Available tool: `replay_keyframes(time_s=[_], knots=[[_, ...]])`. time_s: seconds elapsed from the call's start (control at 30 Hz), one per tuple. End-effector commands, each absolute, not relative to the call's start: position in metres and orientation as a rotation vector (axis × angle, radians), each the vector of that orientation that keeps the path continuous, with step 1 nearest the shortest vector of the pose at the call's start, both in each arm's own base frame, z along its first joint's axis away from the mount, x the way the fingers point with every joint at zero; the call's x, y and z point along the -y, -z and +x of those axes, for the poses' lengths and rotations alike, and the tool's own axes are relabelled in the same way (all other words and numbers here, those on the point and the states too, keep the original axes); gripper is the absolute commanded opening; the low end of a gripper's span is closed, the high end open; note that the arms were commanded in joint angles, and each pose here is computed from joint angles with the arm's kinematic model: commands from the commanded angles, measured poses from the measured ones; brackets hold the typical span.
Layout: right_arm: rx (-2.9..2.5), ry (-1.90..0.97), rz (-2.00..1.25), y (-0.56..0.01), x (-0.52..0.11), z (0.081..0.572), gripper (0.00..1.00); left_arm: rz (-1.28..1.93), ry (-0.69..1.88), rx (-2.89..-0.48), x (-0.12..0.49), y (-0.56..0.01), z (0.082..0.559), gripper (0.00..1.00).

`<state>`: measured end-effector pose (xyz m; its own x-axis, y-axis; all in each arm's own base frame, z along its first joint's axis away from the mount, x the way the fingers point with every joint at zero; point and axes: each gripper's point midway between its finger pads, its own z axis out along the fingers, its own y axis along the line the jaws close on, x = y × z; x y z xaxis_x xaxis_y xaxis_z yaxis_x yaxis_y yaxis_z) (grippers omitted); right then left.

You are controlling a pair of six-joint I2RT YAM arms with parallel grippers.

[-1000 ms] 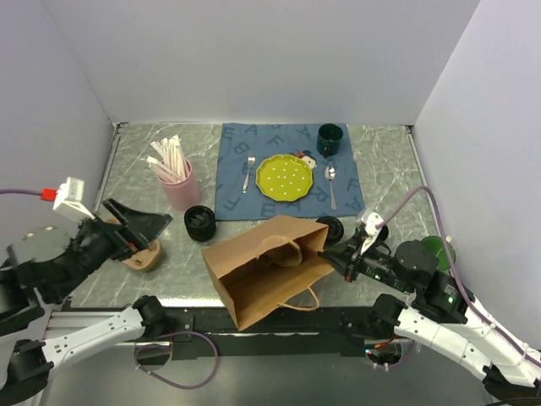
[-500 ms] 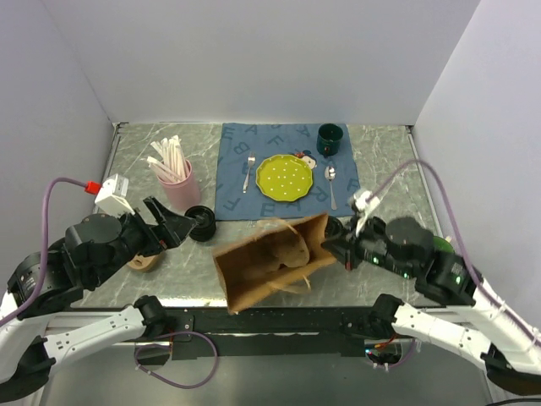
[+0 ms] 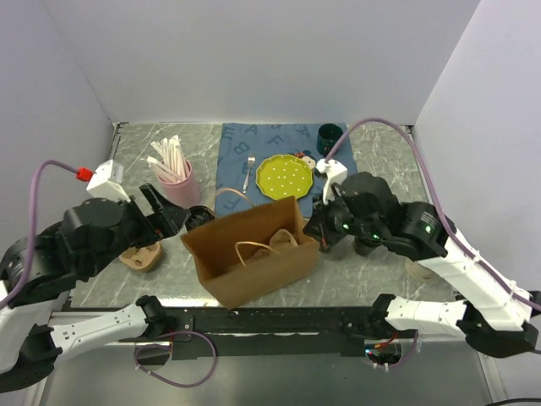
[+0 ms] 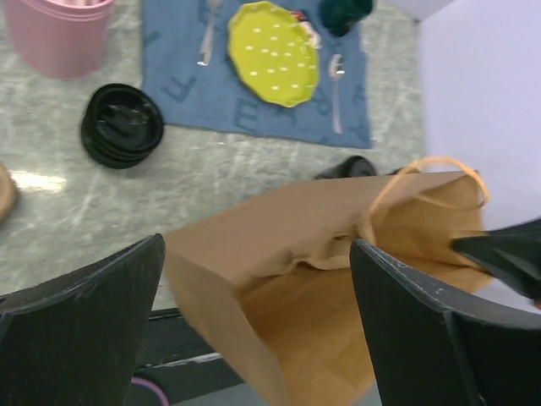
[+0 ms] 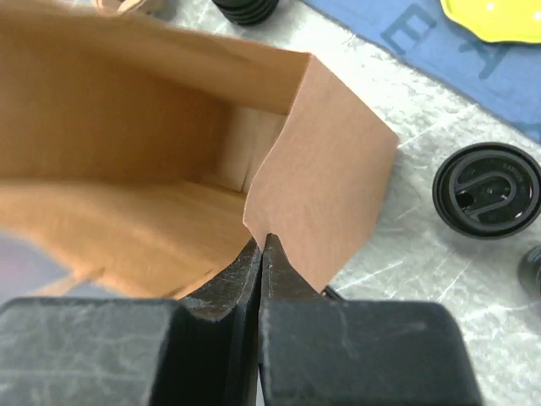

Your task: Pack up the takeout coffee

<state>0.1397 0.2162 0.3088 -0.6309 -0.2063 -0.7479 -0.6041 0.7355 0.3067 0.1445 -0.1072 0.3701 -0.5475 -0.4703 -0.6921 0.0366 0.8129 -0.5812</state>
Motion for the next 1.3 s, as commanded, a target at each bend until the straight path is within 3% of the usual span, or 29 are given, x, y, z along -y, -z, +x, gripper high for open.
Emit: replay_keyframes(time_s=[0.0,0.1,0.2,0.23,0.37,0.57,0.7,0.9,1.27], knots=[[-2.223,-0.683,-0.591,-0.326,-0.211,0.137,0.0,-0.314,0.53,-2.122,0.095,-0.351,0.146,0.96],[-2.222,-0.603,-0.565,-0.33,-0.199,0.144,0.0,-0.321,0.566,-2.102,0.098,-0.348,0.147,0.96],[-2.291,-0.539,-0.639,-0.3,-0.2,0.143,0.0,-0.323,0.581,-2.104,0.101,-0.342,0.147,0.97],[-2.239,-0.526,-0.604,-0.327,-0.196,0.149,0.0,-0.328,0.577,-2.105,0.1,-0.341,0.147,0.96],[-2.24,-0.563,-0.618,-0.345,-0.204,0.148,0.0,-0.326,0.536,-2.121,0.088,-0.349,0.141,0.97],[-2.312,-0.546,-0.572,-0.333,-0.209,0.148,0.0,-0.354,0.748,-2.137,0.101,-0.366,0.121,0.98],[-2.307,-0.529,-0.544,-0.331,-0.208,0.151,0.0,-0.34,0.859,-2.254,0.118,-0.345,0.101,0.9],[-2.315,-0.525,-0.484,-0.33,-0.207,0.154,0.0,-0.344,0.976,-2.424,0.139,-0.321,0.075,0.85],[-2.265,-0.601,-0.468,-0.339,-0.214,0.154,0.0,-0.22,0.98,-2.452,0.171,-0.32,0.089,0.74]])
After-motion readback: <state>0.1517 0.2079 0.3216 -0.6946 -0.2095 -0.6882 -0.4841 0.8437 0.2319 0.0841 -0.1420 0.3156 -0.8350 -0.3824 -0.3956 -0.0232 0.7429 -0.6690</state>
